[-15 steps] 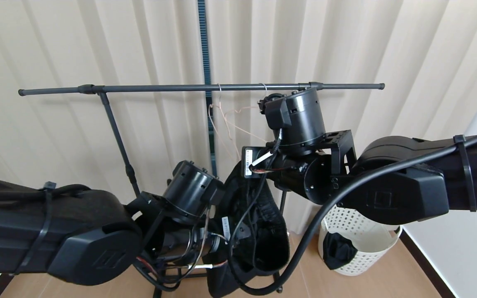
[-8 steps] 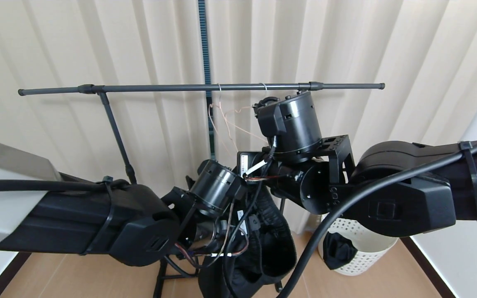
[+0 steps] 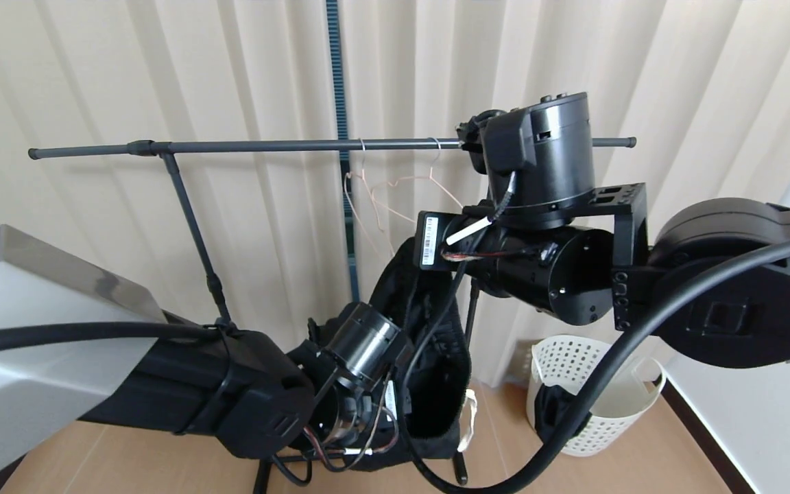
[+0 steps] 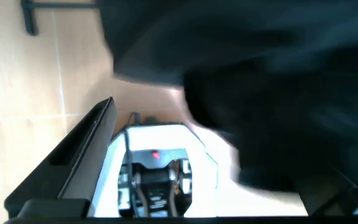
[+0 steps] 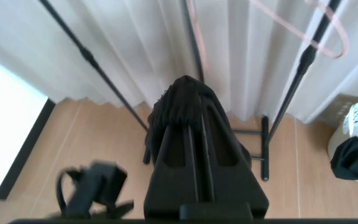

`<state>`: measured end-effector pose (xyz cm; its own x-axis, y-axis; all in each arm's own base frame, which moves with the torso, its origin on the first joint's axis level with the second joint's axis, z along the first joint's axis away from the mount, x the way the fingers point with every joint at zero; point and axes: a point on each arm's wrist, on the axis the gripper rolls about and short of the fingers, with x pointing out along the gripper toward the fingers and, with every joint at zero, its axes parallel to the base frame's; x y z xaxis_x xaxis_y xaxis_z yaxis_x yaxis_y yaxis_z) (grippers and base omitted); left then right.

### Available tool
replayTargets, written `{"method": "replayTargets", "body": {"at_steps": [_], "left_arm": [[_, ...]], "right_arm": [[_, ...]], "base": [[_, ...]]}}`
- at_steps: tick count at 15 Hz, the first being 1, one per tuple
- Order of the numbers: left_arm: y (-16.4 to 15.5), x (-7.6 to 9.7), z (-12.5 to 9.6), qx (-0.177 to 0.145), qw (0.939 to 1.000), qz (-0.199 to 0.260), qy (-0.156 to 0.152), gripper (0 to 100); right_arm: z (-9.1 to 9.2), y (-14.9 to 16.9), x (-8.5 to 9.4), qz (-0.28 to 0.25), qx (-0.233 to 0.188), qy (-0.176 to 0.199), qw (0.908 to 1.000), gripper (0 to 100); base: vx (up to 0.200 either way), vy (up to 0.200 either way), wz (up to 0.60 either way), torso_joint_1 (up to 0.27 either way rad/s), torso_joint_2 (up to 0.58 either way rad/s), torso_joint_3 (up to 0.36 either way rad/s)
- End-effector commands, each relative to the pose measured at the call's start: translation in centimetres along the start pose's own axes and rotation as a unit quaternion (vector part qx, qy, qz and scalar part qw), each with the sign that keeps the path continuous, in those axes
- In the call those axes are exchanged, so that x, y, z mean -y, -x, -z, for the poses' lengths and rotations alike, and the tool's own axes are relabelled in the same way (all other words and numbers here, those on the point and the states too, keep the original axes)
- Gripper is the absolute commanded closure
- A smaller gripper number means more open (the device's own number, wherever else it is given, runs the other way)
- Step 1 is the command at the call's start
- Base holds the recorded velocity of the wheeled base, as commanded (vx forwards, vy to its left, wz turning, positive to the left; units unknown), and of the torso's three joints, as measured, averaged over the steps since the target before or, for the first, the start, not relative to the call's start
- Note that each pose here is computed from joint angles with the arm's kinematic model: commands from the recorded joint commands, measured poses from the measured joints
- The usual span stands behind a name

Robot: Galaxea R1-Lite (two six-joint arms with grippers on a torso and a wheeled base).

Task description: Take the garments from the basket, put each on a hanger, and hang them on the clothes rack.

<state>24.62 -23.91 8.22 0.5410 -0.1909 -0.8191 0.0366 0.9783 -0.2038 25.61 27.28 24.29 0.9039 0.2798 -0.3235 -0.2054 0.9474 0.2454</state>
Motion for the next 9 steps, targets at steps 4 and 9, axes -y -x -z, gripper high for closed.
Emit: {"method": "replayTargets", "body": {"at_steps": [4,9], "left_arm": [[0.2,-0.3,0.2,-0.001,1.0,-0.002,-0.002,0],[0.9,-1.2,0.6,-0.004,1.0,-0.007,-0.003,0]], "right_arm": [[-1.1,0.0,1.2,0.013,0.011,-0.008,0.9998,100],[-2.0,-0.7,2.8,0.035,0.02,-0.012,0.9991,100]], "base": [[0.0,0.0,0.0,0.0,0.0,0.0],[0.0,0.0,0.0,0.0,0.0,0.0]]}}
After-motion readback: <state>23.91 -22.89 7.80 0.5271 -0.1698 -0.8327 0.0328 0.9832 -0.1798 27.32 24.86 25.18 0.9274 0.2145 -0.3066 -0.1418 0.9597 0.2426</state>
